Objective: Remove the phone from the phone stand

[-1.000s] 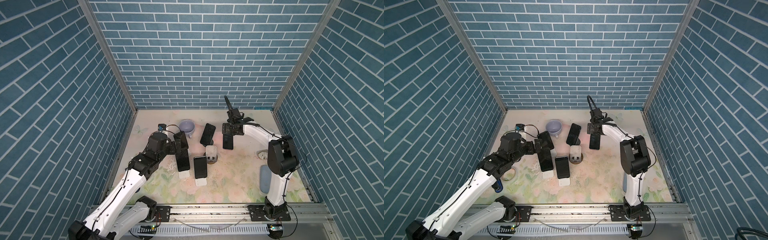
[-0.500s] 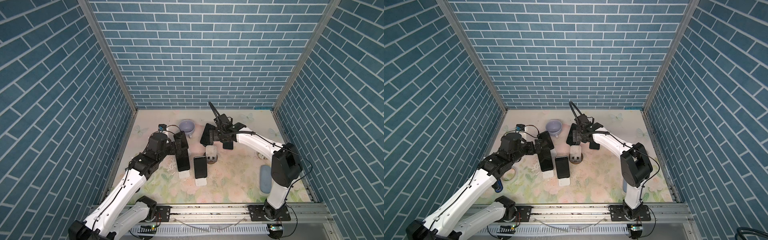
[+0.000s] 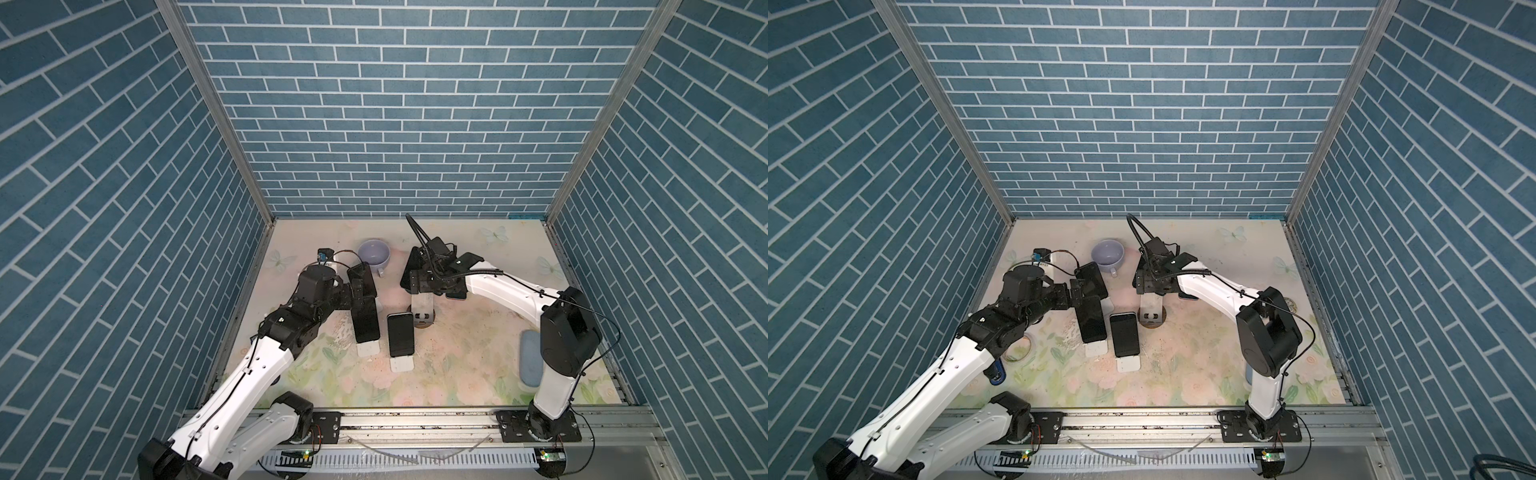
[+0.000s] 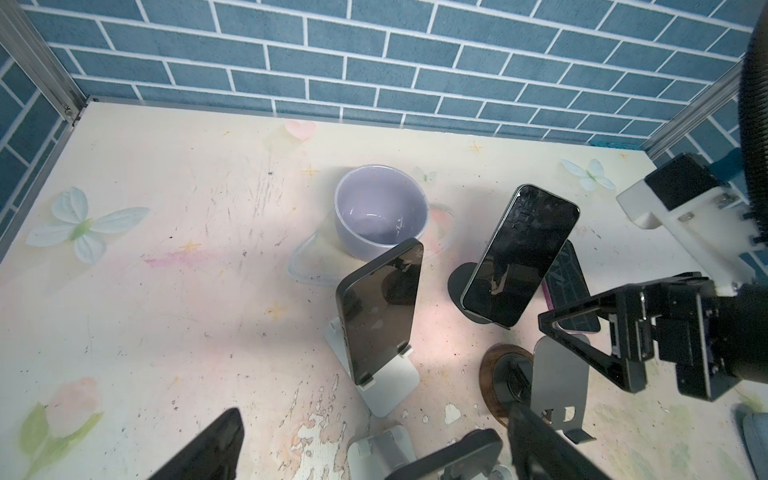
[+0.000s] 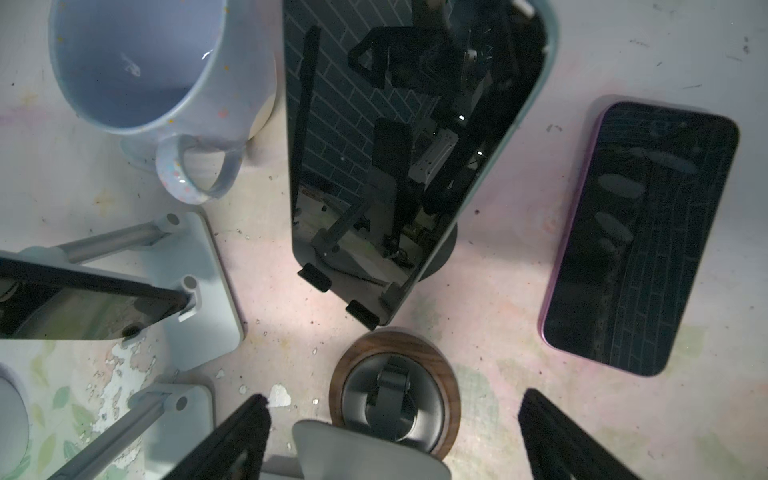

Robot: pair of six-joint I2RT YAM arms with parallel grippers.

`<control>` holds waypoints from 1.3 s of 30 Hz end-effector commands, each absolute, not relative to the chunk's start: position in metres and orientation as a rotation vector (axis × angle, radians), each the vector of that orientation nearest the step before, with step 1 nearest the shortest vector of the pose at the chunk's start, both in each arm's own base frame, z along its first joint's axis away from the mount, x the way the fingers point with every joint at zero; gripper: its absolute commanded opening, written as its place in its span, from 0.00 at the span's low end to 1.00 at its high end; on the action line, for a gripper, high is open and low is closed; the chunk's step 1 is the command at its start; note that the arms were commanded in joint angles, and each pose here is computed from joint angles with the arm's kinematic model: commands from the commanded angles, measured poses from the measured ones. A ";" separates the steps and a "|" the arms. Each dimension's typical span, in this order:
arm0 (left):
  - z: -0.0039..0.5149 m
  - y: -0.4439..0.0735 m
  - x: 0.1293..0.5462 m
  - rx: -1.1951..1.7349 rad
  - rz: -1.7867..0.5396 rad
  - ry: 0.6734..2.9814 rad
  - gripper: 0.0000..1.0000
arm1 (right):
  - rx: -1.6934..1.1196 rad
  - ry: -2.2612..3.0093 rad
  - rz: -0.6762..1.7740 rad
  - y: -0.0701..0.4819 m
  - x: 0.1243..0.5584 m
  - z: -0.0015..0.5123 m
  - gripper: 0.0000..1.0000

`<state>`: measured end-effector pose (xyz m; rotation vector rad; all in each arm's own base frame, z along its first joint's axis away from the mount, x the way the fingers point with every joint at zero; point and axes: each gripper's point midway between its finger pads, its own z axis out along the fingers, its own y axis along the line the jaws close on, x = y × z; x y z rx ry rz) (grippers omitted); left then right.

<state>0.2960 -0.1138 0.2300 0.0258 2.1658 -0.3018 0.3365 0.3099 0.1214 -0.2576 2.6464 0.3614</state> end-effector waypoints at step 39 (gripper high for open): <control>0.219 -0.124 0.304 0.075 -0.313 2.167 1.00 | -0.266 2.819 0.157 0.292 0.299 0.086 0.55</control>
